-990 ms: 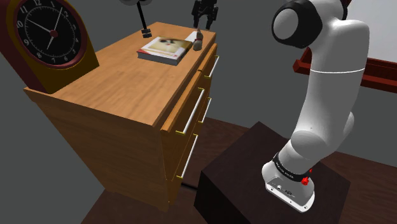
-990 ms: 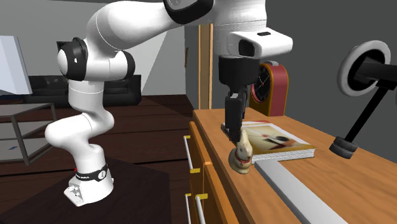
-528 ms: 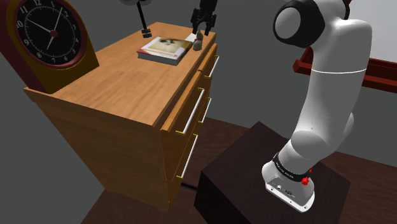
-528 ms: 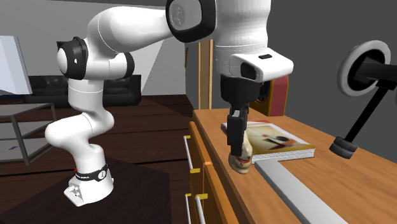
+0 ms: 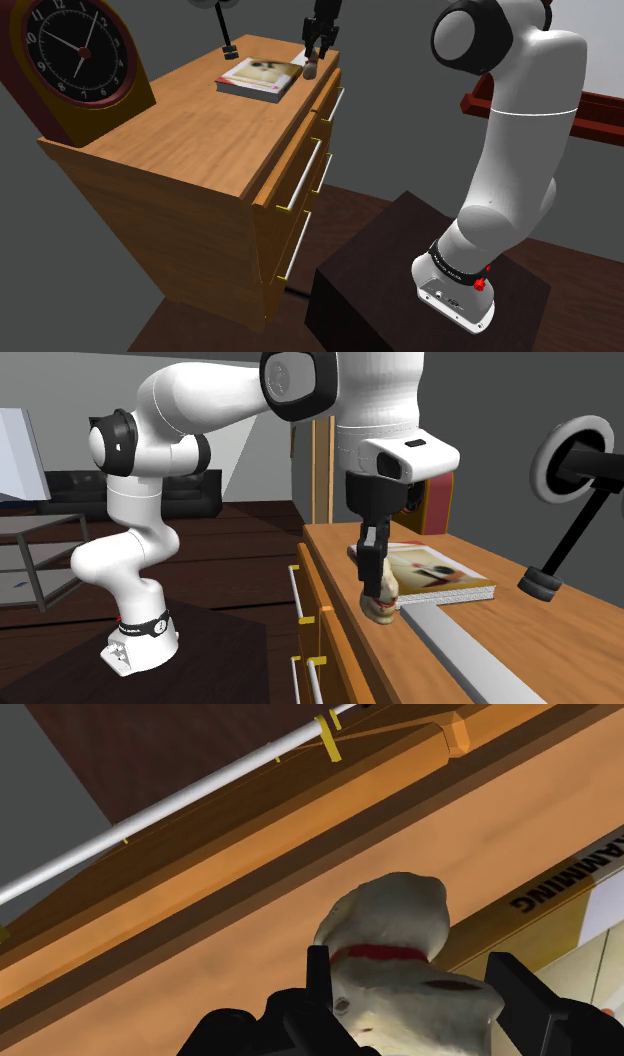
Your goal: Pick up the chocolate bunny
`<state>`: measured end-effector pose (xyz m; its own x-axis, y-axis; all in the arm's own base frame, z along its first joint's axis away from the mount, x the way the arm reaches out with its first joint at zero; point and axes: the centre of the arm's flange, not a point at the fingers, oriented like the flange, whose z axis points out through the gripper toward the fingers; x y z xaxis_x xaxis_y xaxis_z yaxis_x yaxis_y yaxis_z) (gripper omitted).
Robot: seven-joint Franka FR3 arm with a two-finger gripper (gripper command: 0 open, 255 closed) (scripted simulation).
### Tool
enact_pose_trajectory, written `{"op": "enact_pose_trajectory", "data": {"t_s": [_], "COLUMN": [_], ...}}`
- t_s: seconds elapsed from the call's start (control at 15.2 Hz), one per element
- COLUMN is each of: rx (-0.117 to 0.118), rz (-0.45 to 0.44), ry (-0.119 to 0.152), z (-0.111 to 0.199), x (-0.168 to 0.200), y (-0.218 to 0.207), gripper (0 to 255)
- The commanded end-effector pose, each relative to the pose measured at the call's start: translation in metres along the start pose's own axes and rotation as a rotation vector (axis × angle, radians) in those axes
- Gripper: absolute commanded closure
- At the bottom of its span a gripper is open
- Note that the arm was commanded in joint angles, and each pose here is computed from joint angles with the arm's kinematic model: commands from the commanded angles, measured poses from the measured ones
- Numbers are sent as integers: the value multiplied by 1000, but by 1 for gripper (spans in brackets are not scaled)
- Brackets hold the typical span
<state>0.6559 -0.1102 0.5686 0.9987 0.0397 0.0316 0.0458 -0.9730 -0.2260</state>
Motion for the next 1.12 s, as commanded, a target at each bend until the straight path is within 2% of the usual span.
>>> {"op": "enact_pose_trajectory", "data": {"t_s": [0.0,0.13,1.06], "rx": [0,0,0], "rz": [1,1,1], "ry": [-4,-4,-4], "z": [2,3,-69], "x": [0,1,3], "y": [1,1,-16], "gripper": [255,255,255]}}
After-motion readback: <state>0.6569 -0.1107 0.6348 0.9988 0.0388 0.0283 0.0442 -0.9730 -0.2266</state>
